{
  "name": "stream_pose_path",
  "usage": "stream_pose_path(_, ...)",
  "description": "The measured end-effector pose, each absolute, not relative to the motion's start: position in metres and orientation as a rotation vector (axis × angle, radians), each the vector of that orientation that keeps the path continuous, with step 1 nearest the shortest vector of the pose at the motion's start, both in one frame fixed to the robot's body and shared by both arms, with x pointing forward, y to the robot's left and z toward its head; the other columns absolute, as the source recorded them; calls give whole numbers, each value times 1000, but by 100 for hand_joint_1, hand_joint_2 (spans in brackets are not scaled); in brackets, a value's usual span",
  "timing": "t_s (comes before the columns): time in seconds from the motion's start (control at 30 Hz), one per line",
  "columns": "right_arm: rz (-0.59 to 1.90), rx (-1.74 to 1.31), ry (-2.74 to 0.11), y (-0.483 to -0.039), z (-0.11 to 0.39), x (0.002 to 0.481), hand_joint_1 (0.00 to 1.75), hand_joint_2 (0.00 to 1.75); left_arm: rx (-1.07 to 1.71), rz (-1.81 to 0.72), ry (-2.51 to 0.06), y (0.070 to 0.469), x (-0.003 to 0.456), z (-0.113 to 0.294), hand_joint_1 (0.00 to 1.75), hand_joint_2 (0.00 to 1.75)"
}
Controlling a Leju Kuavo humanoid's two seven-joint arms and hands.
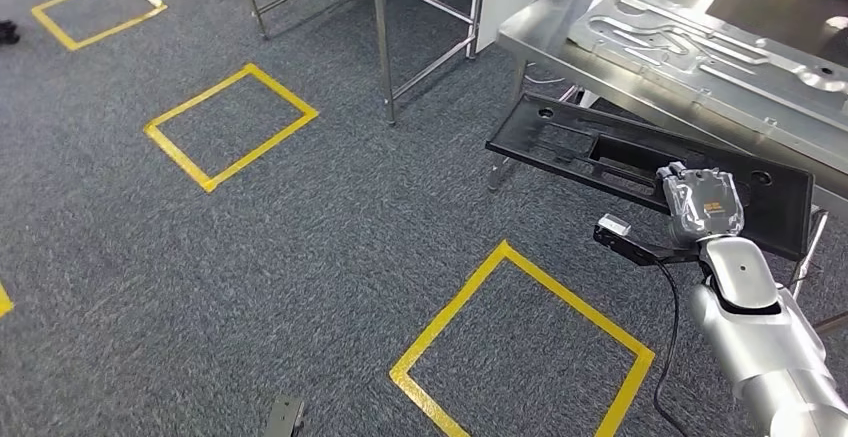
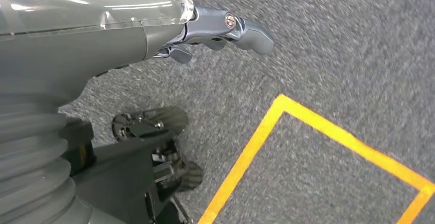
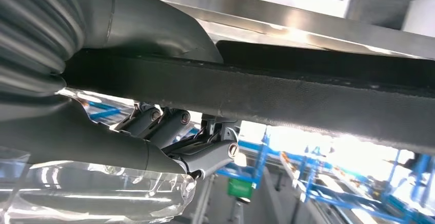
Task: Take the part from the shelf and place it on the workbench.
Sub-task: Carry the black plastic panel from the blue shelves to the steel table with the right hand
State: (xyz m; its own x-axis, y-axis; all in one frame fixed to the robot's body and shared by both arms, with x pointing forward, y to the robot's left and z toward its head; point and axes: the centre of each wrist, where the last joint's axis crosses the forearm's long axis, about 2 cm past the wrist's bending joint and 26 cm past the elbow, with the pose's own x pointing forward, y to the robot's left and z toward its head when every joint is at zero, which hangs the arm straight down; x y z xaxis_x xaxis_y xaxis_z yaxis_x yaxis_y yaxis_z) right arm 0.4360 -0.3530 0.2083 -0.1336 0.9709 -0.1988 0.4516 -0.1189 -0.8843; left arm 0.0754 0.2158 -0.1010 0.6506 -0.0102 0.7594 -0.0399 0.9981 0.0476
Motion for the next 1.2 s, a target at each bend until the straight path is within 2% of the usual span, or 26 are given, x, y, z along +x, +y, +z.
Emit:
stream_pose_path(0.33, 1223, -1595, -1592, -346, 218, 446, 175, 175, 66, 18, -848, 217, 70, -102, 0, 175)
stream_pose_path(0.5, 1208, -1652, -1531, -354, 264, 468, 175, 175, 56, 15, -846, 219, 69, -103, 0, 175)
stream_pose_path(0.73, 1185, -1780, -1358, -397, 313, 482, 175, 175, 17, 8, -845, 215, 75, -101, 0, 175)
stream_pose_path(0.9, 1224, -1844, -1164, -405, 332, 490, 175, 175, 11, 0, -850, 215, 83, -100, 0, 175)
stream_pose_path(1.2, 1216, -1969, -914, -415, 400, 502, 175, 175, 31, -1, -860, 218, 78, -101, 0, 175)
